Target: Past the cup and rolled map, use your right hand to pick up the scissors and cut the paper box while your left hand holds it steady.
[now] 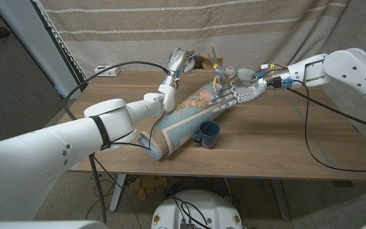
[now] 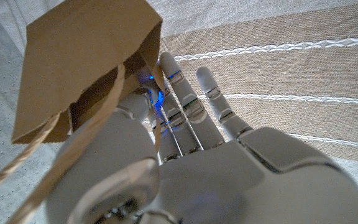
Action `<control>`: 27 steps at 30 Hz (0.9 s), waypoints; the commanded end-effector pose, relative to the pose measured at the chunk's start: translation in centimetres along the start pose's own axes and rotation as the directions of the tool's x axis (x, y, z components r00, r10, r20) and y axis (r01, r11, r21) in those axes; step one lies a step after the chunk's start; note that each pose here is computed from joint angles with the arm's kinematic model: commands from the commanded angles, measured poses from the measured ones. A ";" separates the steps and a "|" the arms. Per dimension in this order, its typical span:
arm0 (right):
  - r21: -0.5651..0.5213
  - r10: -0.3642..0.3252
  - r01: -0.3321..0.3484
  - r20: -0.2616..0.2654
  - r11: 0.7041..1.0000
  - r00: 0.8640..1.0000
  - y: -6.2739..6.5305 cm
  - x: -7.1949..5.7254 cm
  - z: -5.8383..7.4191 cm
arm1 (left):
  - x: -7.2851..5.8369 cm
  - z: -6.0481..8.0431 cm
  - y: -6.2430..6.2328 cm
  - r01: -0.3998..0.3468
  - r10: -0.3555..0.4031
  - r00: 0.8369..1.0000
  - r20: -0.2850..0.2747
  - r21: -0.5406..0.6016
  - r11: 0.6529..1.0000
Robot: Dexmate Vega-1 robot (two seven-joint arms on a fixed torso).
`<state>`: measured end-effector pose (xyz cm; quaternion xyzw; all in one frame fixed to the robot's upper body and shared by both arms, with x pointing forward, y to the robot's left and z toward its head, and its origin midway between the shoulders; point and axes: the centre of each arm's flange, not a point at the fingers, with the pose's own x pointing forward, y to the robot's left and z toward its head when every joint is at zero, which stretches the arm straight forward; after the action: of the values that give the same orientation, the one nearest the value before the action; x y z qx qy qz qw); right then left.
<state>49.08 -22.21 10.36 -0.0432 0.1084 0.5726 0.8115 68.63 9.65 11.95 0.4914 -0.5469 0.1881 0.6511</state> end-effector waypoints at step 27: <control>0.025 0.030 -0.030 -0.009 0.999 1.000 -0.8 0.9 -0.3 | -0.2 2.0 0.4 -0.064 0.067 0.995 0.068 -0.052 0.997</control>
<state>49.92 -21.66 9.79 -0.0339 0.1242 0.5827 0.8024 67.81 8.74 11.70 0.4730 -0.5715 0.1831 0.6451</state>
